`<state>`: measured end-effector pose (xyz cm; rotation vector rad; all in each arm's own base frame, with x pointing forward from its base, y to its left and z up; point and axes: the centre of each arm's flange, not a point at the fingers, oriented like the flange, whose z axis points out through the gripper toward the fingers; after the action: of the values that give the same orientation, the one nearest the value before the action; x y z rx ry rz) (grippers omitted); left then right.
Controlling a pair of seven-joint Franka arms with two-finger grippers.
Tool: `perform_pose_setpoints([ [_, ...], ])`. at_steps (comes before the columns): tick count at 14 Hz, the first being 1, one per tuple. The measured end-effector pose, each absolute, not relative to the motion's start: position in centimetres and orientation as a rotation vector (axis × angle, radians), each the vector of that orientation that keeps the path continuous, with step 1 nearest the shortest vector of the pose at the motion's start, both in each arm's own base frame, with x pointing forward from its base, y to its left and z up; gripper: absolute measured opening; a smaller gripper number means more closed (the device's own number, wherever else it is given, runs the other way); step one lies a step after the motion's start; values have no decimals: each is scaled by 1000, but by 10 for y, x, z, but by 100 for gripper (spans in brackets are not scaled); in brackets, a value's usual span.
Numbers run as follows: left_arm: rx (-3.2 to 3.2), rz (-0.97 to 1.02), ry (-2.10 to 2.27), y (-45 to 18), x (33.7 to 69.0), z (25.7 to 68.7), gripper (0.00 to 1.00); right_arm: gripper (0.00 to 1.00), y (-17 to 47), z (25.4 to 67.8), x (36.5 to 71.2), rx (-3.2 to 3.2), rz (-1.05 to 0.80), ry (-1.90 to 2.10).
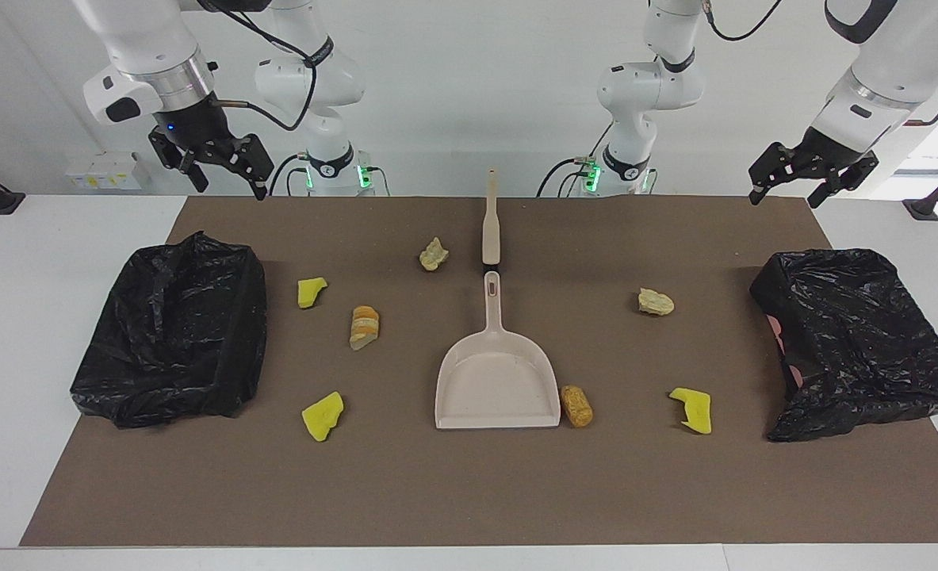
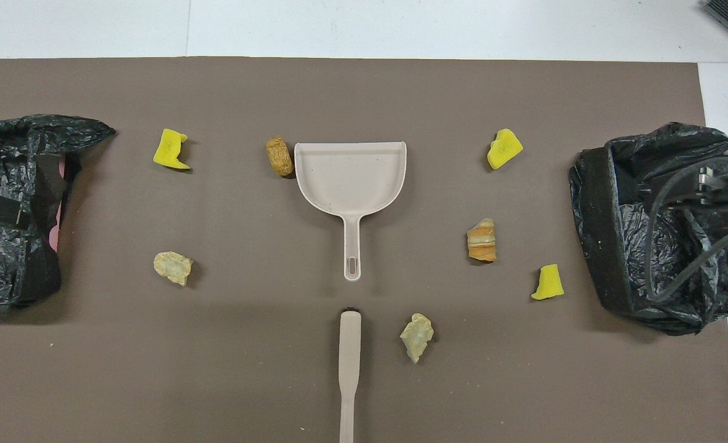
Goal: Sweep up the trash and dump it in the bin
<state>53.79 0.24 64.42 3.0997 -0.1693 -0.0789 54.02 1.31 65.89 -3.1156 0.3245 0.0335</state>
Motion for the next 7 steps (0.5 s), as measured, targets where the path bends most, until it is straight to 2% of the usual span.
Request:
perform_pose_setpoints([
  [7, 3100, -82, -168, 2, 538, 644, 100, 100, 9, 658, 540, -3115, 35, 335],
])
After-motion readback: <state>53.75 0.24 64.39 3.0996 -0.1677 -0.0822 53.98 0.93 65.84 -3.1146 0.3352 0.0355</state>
